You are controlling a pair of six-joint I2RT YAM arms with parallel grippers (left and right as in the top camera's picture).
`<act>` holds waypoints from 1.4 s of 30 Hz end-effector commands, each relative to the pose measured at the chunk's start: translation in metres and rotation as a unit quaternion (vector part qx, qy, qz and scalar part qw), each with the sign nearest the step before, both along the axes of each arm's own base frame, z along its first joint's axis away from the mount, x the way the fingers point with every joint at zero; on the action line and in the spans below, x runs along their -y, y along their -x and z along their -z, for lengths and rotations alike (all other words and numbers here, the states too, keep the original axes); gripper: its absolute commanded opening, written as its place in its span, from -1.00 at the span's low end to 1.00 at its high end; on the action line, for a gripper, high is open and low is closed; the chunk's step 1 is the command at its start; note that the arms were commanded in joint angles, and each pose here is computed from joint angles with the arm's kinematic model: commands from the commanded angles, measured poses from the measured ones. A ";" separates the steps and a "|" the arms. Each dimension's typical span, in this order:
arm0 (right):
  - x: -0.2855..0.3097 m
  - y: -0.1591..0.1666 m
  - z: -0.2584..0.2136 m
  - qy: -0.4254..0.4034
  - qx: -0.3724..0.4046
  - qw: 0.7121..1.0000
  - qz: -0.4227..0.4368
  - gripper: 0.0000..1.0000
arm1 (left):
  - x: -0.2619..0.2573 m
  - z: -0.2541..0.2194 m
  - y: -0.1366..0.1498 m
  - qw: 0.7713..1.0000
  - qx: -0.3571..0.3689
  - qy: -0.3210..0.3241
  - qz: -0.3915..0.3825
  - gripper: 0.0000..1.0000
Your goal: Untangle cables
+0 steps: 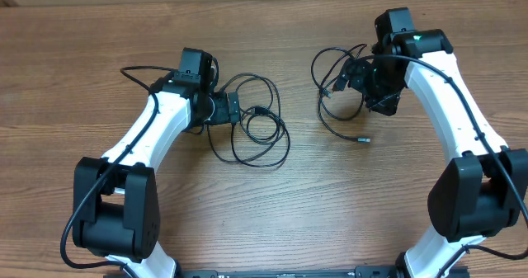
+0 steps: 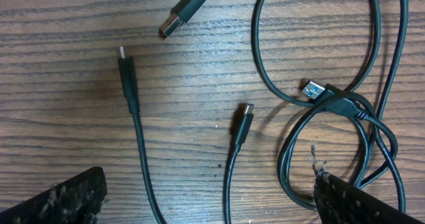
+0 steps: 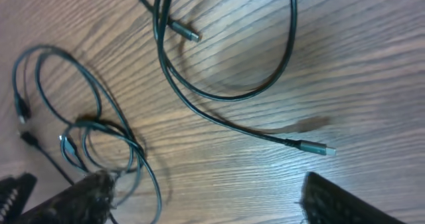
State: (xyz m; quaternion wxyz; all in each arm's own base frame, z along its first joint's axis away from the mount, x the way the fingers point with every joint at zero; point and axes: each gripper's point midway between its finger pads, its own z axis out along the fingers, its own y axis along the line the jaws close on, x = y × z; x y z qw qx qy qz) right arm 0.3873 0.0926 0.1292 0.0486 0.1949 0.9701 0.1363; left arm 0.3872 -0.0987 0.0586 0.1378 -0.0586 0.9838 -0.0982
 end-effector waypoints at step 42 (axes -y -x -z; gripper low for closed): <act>-0.042 -0.038 0.093 0.135 0.212 0.956 -0.152 0.23 | 0.000 0.000 0.001 1.000 0.001 -0.006 0.005 0.99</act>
